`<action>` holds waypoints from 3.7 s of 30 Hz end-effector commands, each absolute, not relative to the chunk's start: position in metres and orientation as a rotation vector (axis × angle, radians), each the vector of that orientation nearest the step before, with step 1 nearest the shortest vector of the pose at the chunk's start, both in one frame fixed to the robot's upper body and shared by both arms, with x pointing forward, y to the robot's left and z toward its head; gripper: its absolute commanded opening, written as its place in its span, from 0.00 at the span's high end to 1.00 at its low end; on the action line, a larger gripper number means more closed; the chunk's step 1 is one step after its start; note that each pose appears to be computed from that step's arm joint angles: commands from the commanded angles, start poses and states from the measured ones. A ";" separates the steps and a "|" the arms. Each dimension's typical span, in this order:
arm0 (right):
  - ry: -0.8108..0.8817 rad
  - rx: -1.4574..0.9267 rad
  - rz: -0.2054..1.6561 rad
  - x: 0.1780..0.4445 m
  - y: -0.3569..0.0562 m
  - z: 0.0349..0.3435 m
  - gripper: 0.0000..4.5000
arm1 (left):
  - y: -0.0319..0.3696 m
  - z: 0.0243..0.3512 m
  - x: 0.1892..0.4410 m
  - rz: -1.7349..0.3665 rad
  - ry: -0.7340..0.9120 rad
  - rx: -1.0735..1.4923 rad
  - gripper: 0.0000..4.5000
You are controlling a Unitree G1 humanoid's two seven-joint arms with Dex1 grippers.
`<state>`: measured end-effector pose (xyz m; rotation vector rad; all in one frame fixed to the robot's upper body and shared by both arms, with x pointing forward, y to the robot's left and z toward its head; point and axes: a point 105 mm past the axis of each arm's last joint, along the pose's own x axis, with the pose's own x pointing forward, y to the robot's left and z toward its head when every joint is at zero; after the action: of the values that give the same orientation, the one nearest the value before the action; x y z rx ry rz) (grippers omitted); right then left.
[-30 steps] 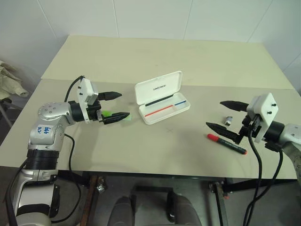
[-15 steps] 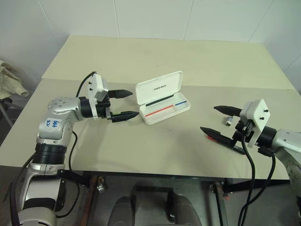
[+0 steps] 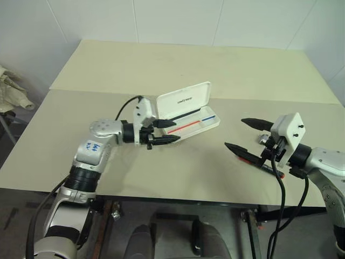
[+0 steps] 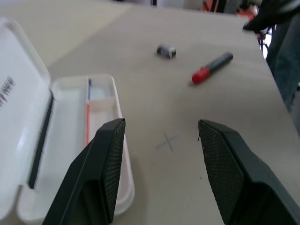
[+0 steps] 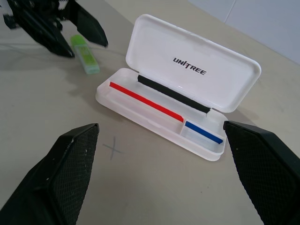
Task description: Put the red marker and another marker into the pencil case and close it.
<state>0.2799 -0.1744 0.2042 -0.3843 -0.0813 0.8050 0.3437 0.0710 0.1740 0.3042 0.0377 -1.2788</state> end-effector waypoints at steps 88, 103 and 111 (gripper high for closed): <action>-0.081 -0.409 0.776 0.265 -0.181 0.211 0.00 | 0.036 0.126 0.333 -1.497 0.267 0.692 1.00; -0.074 -0.396 0.773 0.264 -0.180 0.208 0.00 | 0.029 0.141 0.308 -1.680 0.173 0.577 0.38; -0.075 -0.388 0.772 0.266 -0.180 0.206 0.00 | 0.032 0.155 0.300 -1.718 0.103 0.580 0.01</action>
<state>0.2673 -0.1811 0.1983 -0.3728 -0.0345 0.7781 0.3053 0.0343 0.1426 0.5808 0.1812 -1.6928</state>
